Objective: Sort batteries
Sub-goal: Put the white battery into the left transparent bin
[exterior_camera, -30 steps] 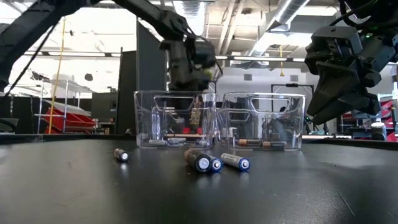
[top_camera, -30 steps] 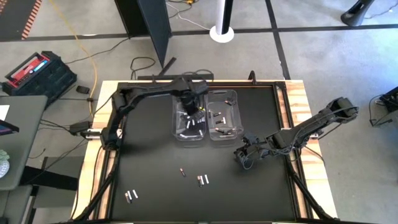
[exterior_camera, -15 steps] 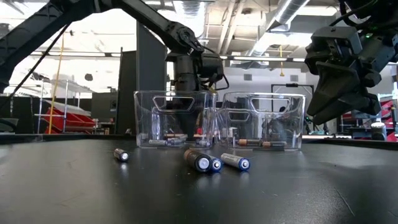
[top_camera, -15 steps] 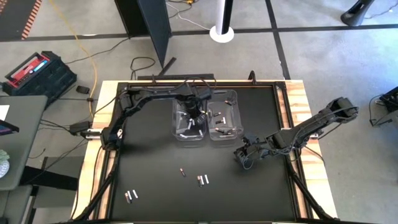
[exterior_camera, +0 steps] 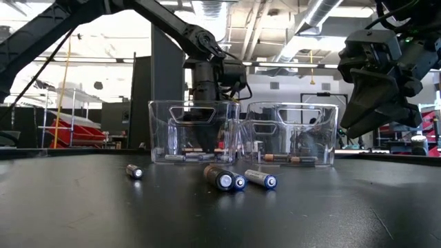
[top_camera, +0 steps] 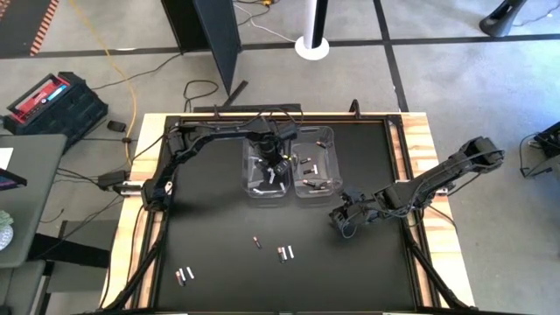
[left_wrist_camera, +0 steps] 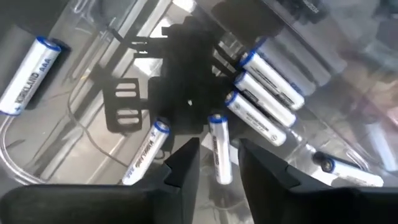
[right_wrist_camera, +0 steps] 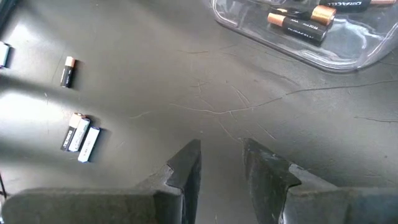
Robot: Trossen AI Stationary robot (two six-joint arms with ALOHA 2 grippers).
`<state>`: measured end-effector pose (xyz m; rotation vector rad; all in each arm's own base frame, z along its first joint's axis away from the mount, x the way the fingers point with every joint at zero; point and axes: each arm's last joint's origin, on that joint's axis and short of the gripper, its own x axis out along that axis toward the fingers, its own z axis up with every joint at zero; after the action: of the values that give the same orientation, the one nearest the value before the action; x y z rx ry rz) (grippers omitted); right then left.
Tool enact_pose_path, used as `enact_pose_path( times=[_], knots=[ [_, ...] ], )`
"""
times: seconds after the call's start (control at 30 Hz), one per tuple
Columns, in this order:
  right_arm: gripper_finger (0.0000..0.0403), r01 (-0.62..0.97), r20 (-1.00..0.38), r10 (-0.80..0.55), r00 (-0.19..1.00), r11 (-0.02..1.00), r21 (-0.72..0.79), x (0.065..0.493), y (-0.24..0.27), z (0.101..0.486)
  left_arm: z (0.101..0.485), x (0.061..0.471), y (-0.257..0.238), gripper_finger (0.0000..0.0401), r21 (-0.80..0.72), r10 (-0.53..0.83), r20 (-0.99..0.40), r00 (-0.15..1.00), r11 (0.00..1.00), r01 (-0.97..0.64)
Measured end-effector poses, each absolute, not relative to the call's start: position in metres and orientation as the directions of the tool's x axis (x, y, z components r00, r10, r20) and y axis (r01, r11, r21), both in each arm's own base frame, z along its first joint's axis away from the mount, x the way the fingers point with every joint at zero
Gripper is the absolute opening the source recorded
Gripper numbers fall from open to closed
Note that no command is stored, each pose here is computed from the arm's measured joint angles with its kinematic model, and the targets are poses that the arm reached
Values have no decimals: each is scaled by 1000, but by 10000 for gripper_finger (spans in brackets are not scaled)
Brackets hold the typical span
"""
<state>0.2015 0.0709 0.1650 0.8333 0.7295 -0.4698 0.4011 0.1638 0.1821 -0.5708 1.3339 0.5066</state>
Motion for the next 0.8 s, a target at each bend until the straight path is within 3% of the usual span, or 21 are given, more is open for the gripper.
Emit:
enact_pose_path(
  times=[0.2, 0.47, 0.67, 0.8],
  knots=[
    [137, 633, -741, -96, 665, 600, 490, 201, 71, 165, 210, 394, 162, 118, -87, 66, -976, 208, 757, -648],
    [137, 632, -741, -97, 664, 602, 488, 201, 71, 165, 283, 368, 148, 118, -29, 252, -920, 301, 722, -691],
    [137, 645, -741, -74, 667, 555, 525, 200, 76, 165, 333, 331, 97, 118, 118, 547, -778, 309, 610, -783],
    [137, 630, -745, -53, 665, 576, 522, 198, 81, 165, 337, 303, 54, 118, 87, 618, -692, 373, 584, -807]
  ],
)
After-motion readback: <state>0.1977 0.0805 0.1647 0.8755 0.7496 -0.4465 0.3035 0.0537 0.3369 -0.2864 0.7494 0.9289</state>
